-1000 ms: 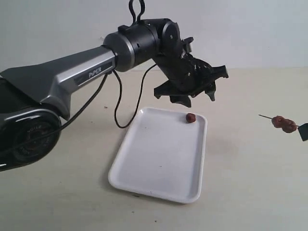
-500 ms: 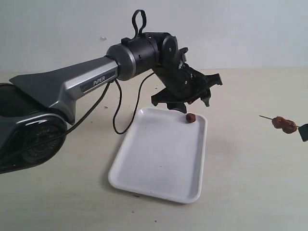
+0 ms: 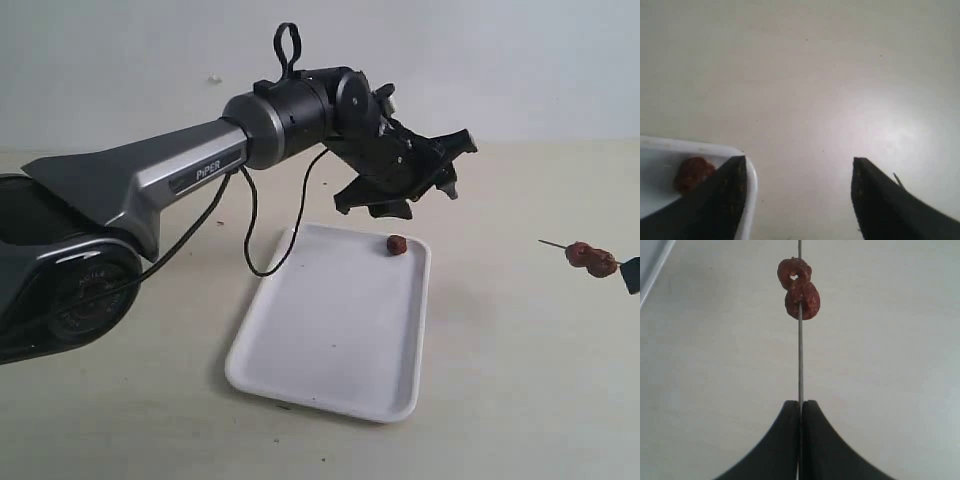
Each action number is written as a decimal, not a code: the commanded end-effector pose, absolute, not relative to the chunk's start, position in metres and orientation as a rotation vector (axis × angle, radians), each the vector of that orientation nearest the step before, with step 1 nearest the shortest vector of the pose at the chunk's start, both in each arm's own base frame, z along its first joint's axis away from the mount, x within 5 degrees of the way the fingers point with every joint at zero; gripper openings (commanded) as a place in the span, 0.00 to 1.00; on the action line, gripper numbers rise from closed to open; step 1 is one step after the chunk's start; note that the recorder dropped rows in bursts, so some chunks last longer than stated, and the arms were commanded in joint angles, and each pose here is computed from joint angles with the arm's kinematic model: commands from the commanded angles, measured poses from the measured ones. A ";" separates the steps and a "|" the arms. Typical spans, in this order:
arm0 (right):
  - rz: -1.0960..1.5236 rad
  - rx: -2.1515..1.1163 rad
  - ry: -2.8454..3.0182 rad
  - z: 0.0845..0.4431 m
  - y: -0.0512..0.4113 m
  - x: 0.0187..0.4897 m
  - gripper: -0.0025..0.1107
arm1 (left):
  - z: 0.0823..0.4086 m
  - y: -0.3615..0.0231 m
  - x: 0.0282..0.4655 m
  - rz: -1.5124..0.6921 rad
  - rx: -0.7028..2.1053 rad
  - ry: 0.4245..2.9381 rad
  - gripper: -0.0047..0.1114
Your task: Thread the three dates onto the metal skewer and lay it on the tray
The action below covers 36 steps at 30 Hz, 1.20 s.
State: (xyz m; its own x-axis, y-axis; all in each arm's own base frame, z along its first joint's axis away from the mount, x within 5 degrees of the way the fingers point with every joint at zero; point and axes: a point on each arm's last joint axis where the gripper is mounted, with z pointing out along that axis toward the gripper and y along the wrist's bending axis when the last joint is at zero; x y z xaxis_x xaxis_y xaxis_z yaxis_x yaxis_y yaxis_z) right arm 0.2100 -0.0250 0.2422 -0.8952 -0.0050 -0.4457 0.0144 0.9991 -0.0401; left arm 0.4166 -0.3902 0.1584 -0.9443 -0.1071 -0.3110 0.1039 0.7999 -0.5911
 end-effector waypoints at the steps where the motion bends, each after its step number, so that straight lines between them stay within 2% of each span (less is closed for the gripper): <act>1: -0.064 0.015 2.670 0.243 -0.026 0.209 0.02 | 0.140 -0.404 0.408 -0.956 -0.022 2.679 0.56; 7: -0.065 0.015 2.667 0.243 -0.026 0.209 0.02 | 0.134 -0.404 0.409 -0.916 0.001 2.677 0.56; 17: -0.065 0.015 2.666 0.243 -0.026 0.209 0.02 | 0.137 -0.380 0.420 -0.797 0.010 2.745 0.56; 19: -0.064 0.015 2.669 0.243 -0.026 0.209 0.02 | 0.145 -0.367 0.425 -0.722 0.035 2.774 0.56; 23: -0.064 0.015 2.671 0.243 -0.026 0.209 0.02 | 0.157 -0.323 0.430 -0.406 0.111 2.928 0.55; 25: -0.065 0.015 2.664 0.243 -0.026 0.209 0.02 | 0.170 -0.307 0.436 -0.409 0.086 2.943 0.49; 27: -0.067 0.015 2.654 0.244 -0.026 0.210 0.02 | 0.184 -0.303 0.438 -0.442 0.199 2.895 0.45; 29: -0.068 0.015 2.648 0.244 -0.027 0.211 0.02 | 0.194 -0.302 0.438 -0.431 0.337 2.842 0.45; 32: -0.068 0.015 2.646 0.244 -0.027 0.211 0.02 | 0.197 -0.304 0.435 -0.445 0.364 2.854 0.56; 36: -0.065 0.017 2.647 0.244 -0.026 0.211 0.02 | 0.191 -0.316 0.427 -0.472 0.393 2.870 0.56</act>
